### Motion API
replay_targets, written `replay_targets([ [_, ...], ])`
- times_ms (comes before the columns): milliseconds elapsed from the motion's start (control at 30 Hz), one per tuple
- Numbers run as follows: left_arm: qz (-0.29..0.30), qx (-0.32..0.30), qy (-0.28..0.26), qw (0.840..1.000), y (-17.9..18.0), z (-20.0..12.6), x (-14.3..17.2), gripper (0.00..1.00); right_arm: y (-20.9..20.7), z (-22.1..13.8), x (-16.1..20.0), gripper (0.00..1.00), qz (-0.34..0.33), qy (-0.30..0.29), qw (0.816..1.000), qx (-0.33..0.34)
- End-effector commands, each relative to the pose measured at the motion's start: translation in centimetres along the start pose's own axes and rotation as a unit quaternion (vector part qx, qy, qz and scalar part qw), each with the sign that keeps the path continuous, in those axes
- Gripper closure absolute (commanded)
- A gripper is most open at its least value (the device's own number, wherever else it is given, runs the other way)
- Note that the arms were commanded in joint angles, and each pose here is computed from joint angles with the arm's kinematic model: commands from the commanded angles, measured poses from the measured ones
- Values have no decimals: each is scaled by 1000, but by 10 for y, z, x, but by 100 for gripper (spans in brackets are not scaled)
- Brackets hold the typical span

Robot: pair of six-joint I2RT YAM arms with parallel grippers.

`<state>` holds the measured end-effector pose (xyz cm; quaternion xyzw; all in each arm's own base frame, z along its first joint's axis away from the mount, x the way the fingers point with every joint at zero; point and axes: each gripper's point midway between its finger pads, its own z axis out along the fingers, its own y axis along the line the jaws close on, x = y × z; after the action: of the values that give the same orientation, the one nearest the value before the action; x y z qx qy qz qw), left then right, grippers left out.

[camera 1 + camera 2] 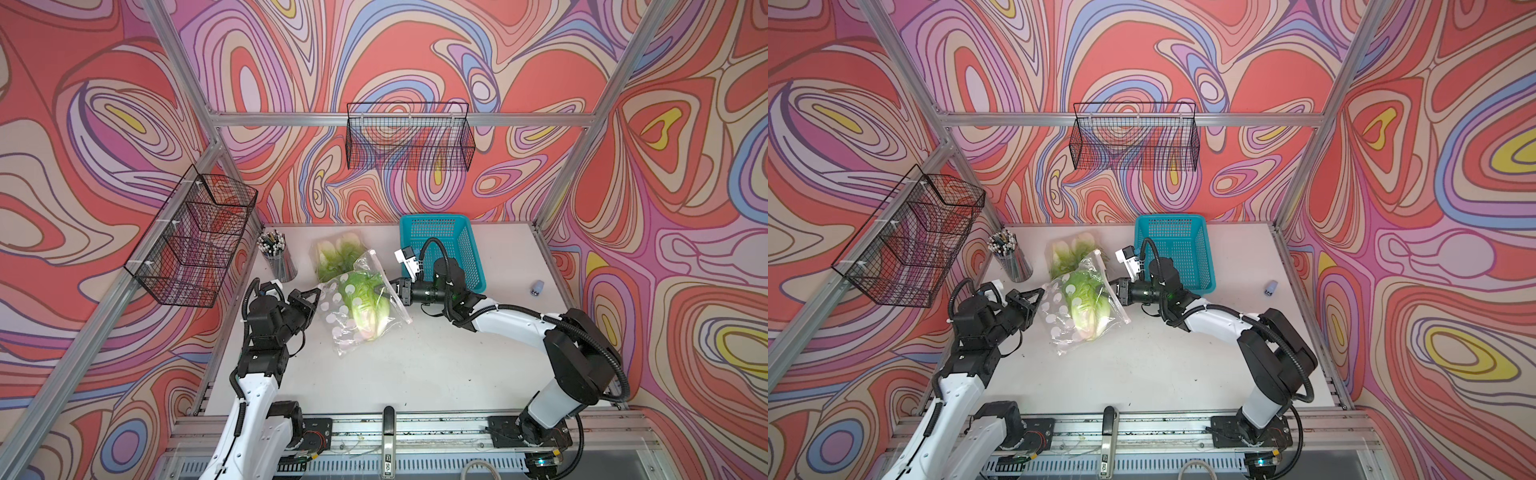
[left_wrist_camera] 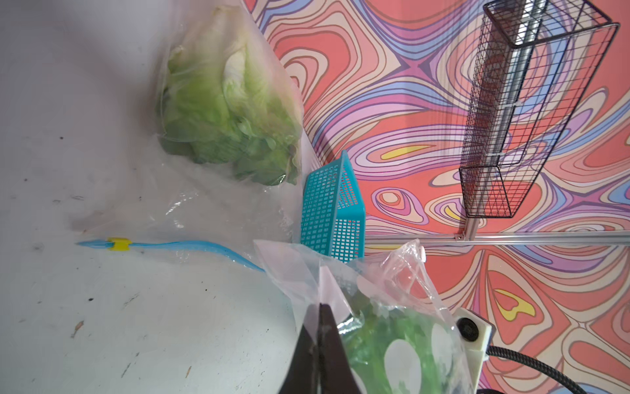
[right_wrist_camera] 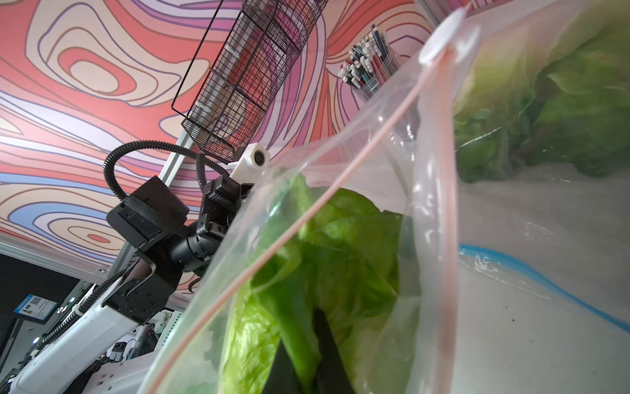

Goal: Open the zip-top bag and take out the chinese cabbages
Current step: Pick up the Chinese cabbage from the zipper food storage bag.

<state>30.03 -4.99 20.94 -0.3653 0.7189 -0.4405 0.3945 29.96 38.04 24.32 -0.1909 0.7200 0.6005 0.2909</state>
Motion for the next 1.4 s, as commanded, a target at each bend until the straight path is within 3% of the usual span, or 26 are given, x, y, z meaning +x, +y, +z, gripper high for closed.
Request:
replay_targets([
  [0, 9, -41, -33, 999, 11, -7, -12, 100, 1, -10, -8, 100, -11, -19, 1000, 14],
  [367, 8, -89, -63, 994, 32, -19, -19, 100, -17, -31, -15, 100, -15, -47, 994, 96],
  [633, 9, -95, -72, 993, 34, -23, -21, 100, -51, -48, -17, 100, -1, -57, 975, 212],
  [1067, 15, -116, -76, 990, 43, -25, -22, 100, -35, -83, -42, 100, -34, -154, 959, 237],
  [1367, 29, -98, -52, 993, 36, -21, -15, 100, -36, -92, -69, 100, -36, -222, 940, 255],
])
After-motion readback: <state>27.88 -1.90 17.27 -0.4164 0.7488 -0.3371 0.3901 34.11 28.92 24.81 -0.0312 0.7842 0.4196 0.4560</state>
